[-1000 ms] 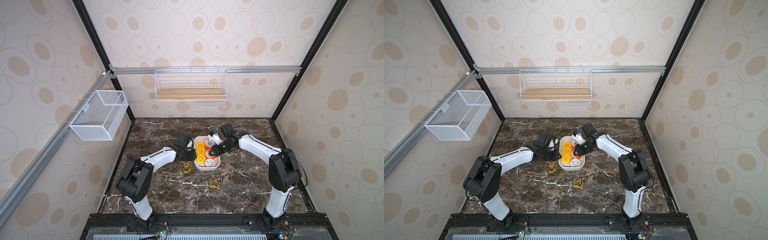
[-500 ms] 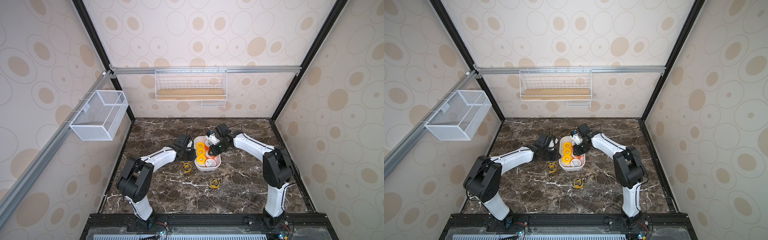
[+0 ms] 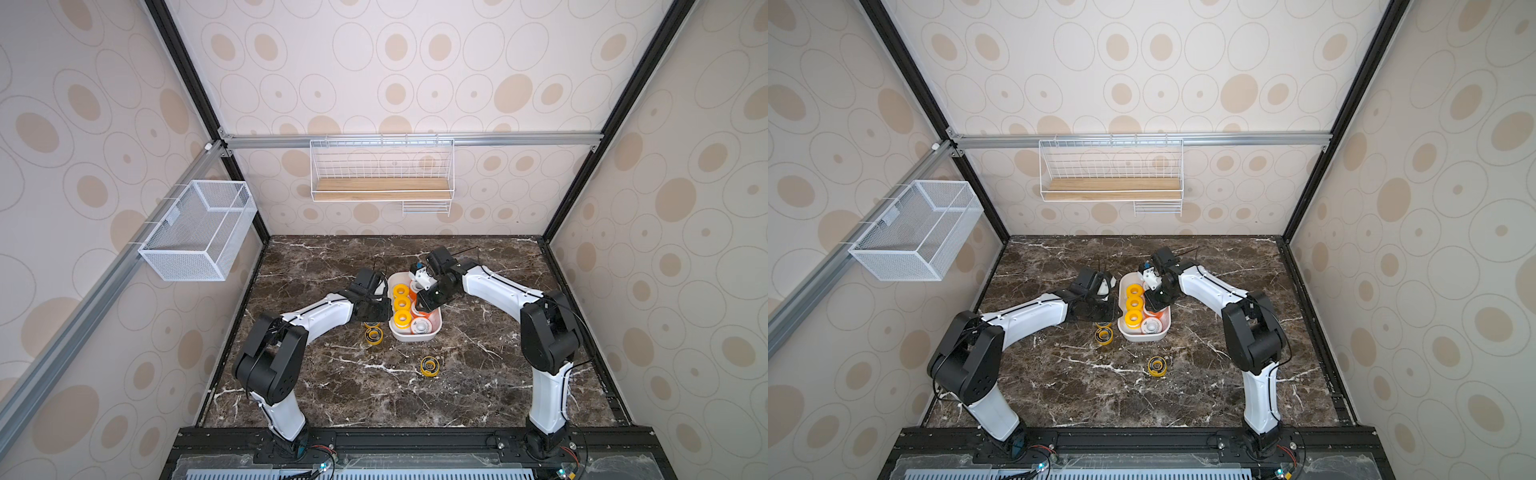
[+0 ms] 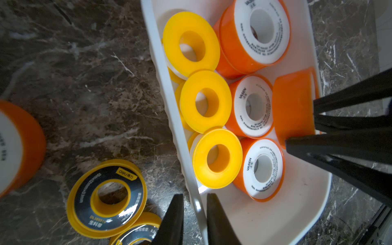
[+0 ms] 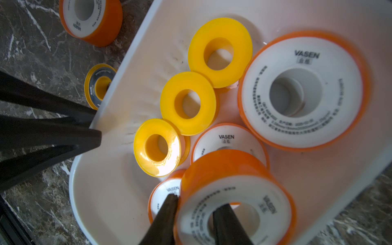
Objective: Put the sealing tape into the storage box
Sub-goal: Place the sealing tape in the storage box.
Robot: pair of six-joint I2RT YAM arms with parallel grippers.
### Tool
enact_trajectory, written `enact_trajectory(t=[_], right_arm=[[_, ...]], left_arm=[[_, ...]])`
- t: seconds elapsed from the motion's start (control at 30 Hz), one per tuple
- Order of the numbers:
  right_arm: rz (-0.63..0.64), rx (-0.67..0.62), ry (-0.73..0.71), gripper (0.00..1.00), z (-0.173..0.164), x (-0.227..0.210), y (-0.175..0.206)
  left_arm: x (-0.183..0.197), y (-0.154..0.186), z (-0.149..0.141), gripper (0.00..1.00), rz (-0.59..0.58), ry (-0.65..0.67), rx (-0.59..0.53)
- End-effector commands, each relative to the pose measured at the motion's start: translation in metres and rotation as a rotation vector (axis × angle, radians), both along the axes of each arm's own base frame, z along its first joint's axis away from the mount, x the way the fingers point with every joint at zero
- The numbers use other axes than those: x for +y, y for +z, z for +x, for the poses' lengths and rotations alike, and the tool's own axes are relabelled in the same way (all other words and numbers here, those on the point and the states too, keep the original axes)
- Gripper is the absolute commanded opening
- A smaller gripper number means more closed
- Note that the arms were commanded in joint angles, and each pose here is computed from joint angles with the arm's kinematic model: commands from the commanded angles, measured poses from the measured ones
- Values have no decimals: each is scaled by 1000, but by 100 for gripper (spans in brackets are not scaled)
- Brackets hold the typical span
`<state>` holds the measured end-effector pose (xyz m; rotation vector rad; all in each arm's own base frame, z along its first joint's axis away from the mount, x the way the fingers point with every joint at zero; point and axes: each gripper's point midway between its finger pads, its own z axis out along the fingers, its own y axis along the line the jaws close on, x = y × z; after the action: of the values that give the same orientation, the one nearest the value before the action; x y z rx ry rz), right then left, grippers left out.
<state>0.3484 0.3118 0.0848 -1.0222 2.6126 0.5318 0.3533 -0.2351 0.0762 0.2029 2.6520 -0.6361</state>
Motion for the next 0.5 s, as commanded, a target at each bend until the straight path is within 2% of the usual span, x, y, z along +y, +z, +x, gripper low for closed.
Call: enact_trajectory(t=[0.0,0.47], right_arm=[[-48,21,2,31,0,-5,-11],[-85,24,-23,34,8,-5,-21]], left_arm=[[3,-4,3,24,30,0,6],[3,-4,3,24,32,-2,8]])
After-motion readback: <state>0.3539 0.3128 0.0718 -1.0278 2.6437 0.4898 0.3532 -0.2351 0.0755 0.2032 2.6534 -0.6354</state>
